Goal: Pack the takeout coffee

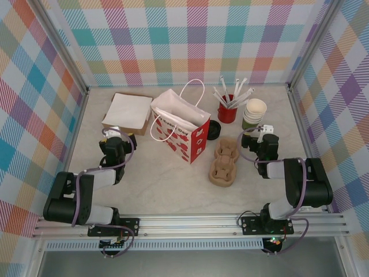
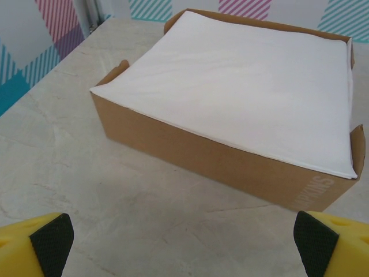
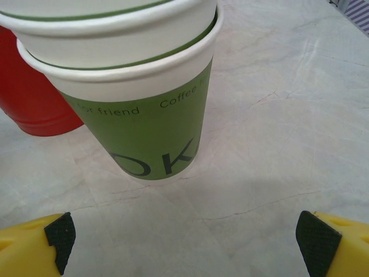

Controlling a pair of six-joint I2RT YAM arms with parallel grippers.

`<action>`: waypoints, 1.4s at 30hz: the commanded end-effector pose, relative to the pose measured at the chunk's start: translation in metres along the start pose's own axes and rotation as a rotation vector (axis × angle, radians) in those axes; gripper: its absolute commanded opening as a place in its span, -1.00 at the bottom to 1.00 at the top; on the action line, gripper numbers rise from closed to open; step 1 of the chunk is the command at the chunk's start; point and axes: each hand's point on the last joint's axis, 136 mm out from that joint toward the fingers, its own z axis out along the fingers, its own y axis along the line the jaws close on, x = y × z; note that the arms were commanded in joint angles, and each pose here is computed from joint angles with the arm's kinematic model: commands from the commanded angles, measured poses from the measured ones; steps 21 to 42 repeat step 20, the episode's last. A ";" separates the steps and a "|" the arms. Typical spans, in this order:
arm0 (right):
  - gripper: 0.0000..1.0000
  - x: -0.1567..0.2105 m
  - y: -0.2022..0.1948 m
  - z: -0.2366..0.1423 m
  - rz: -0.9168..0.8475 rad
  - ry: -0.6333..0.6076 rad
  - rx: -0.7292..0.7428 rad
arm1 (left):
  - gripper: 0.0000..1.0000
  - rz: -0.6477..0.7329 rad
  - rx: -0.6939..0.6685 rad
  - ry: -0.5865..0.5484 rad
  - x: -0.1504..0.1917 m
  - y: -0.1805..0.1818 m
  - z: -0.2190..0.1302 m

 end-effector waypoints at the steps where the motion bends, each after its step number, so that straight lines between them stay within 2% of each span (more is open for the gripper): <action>1: 0.99 -0.021 0.004 0.002 0.003 -0.063 -0.022 | 1.00 0.013 0.100 -0.036 0.007 -0.016 0.011; 2: 0.99 -0.021 0.004 0.002 0.001 -0.063 -0.021 | 1.00 0.019 0.106 -0.052 0.007 -0.018 0.013; 7: 0.99 -0.021 0.004 0.002 0.000 -0.063 -0.023 | 1.00 0.022 0.073 0.019 0.010 -0.015 0.022; 42: 0.99 -0.021 0.006 0.003 -0.006 -0.060 -0.030 | 1.00 0.022 0.075 0.019 0.009 -0.015 0.023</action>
